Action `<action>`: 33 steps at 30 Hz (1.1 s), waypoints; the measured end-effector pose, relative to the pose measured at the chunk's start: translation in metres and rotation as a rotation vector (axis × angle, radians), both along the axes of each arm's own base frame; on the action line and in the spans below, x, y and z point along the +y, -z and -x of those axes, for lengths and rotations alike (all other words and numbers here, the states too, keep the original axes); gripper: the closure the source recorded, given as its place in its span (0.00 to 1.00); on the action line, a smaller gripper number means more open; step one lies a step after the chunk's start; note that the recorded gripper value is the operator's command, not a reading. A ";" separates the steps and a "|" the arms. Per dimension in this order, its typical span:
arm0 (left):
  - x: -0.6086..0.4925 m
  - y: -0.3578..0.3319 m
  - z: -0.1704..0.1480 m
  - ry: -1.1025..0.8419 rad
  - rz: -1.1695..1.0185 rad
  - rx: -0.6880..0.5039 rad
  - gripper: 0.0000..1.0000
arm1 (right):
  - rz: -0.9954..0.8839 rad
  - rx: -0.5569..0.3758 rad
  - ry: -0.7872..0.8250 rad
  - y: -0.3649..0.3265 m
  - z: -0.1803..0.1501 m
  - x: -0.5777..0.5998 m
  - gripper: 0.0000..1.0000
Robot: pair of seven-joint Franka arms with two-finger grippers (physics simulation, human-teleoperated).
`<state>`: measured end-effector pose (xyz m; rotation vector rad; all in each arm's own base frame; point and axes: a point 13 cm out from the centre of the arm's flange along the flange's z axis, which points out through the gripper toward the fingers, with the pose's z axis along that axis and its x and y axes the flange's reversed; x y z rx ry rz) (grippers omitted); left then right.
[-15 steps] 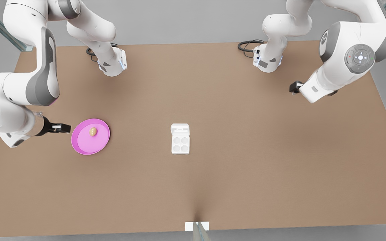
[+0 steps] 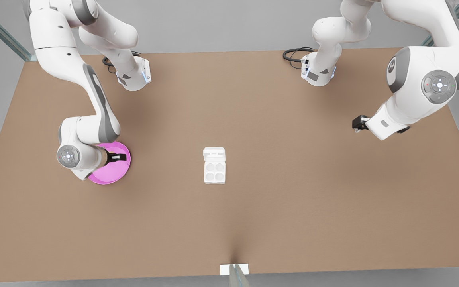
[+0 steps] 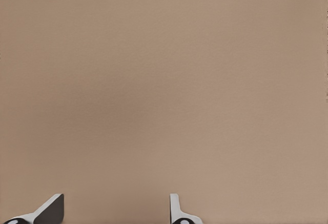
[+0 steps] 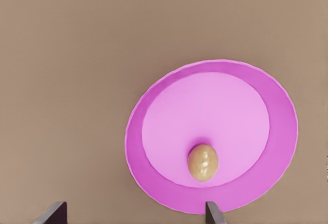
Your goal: Pack egg into the box and close the box lid
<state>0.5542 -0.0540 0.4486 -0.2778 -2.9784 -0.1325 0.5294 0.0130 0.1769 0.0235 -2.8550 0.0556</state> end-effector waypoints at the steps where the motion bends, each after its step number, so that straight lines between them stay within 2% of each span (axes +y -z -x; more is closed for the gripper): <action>1: -0.001 0.000 0.000 0.004 0.000 -0.001 0.00 | 0.000 -0.029 0.015 0.009 0.004 -0.009 0.00; 4: -0.001 0.004 -0.002 0.009 0.002 0.002 0.00 | -0.008 -0.116 0.034 0.048 0.028 -0.025 0.00; 9: 0.001 0.005 -0.004 0.013 0.003 0.001 0.00 | -0.021 -0.319 0.043 0.049 -0.005 -0.036 0.00; 12: 0.000 0.005 -0.004 0.018 0.003 0.001 0.00 | -0.027 -0.374 0.052 0.054 -0.018 -0.044 0.00; 21: -0.004 0.005 -0.003 0.033 0.004 0.003 0.00 | -0.036 -0.396 0.067 0.081 -0.020 -0.070 0.00; 27: -0.003 0.005 -0.003 0.035 0.005 0.004 0.00 | -0.040 -0.317 0.077 0.111 0.030 -0.079 0.00; 33: -0.003 0.005 -0.003 0.038 0.005 0.006 0.00 | -0.043 -0.286 0.058 0.117 0.055 -0.074 0.00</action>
